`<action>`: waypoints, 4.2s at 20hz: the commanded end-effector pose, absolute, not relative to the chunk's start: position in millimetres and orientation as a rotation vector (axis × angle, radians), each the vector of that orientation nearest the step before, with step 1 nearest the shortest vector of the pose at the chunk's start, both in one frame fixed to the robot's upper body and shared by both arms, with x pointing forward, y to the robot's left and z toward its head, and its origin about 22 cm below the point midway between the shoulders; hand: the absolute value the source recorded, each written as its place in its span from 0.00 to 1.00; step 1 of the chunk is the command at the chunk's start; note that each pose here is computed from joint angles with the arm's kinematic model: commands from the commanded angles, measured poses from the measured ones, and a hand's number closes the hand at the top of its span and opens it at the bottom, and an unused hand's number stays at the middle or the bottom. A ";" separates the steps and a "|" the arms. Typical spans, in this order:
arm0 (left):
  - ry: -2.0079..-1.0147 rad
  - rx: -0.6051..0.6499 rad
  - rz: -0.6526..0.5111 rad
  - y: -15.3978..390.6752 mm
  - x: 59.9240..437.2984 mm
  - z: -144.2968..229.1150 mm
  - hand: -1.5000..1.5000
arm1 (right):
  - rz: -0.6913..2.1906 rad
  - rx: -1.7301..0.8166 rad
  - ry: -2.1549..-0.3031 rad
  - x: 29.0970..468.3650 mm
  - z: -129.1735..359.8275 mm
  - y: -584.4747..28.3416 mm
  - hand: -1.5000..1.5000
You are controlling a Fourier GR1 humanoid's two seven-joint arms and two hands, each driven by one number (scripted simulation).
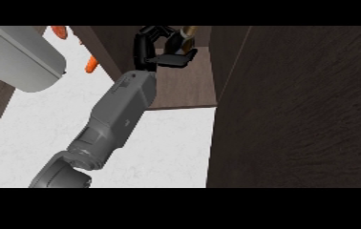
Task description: Pick up the wine, place it into the cabinet and close the cabinet
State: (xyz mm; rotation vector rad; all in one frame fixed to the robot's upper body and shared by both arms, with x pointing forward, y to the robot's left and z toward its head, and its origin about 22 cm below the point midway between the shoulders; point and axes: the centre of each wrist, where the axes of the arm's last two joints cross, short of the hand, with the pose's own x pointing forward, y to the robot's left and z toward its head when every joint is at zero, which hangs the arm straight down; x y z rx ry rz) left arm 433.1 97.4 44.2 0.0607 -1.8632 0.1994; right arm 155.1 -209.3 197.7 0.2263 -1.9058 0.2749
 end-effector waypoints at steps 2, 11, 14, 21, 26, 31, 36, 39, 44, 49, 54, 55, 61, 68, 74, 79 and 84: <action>-1.819 0.054 0.282 117.3 440.3 47.9 1.00 | 0.277 0.259 -1.915 144.7 203.5 -217.2 0.00; -1.855 0.124 0.232 115.7 433.3 31.1 1.00 | 0.309 0.291 -1.932 141.8 199.2 -213.0 0.00; -1.816 0.146 0.223 120.7 434.0 30.4 0.00 | 0.294 0.278 -1.920 138.5 205.5 -208.1 0.00; -1.795 0.224 0.145 111.1 426.0 17.0 0.00 | 0.296 0.269 -1.936 143.4 198.1 -211.8 0.00; -1.792 0.267 0.121 136.0 431.8 20.7 0.00 | 0.287 0.258 -1.948 148.7 202.5 -208.0 0.00; -1.777 0.319 0.107 126.0 422.1 5.3 0.00 | 0.299 0.285 -1.938 143.3 207.1 -209.3 0.00; -1.817 0.303 0.175 136.7 417.4 -4.8 0.00 | 0.315 0.295 -1.927 143.2 197.8 -205.5 0.00; -1.824 0.274 0.158 135.9 414.8 -9.0 0.00 | 0.319 0.293 -1.931 148.0 204.7 -208.9 0.00; -1.861 0.222 0.163 131.5 413.6 -9.8 0.00 | 0.324 0.309 -1.933 152.0 199.2 -202.8 0.00; -1.863 0.140 0.118 125.1 410.7 -13.0 0.00 | 0.292 0.303 -1.932 148.2 198.5 -204.9 0.00; -1.853 0.091 0.108 119.2 413.4 -7.1 0.00 | 0.305 0.281 -1.924 153.2 204.2 -211.7 0.00; -1.866 0.089 0.112 116.8 418.3 1.7 0.00 | 0.316 0.305 -1.935 149.6 202.8 -204.3 0.00; -1.867 0.022 0.163 120.9 411.8 -9.9 0.00 | 0.315 0.310 -1.934 159.0 210.9 -194.0 0.00; -1.855 -0.040 0.214 120.9 410.4 -11.2 0.00 | 0.288 0.311 -1.905 152.2 196.9 -192.1 0.00; -1.861 -0.027 0.250 128.9 393.6 -35.0 0.00 | 0.300 0.311 -1.900 150.3 197.0 -200.0 0.00; -1.855 -0.067 0.203 109.4 393.7 -19.4 0.00 | 0.311 0.304 -1.908 152.0 207.4 -200.5 0.00; -1.822 -0.128 0.166 85.8 351.1 -34.6 0.00 | 0.271 0.229 -1.896 156.6 205.6 -200.6 0.00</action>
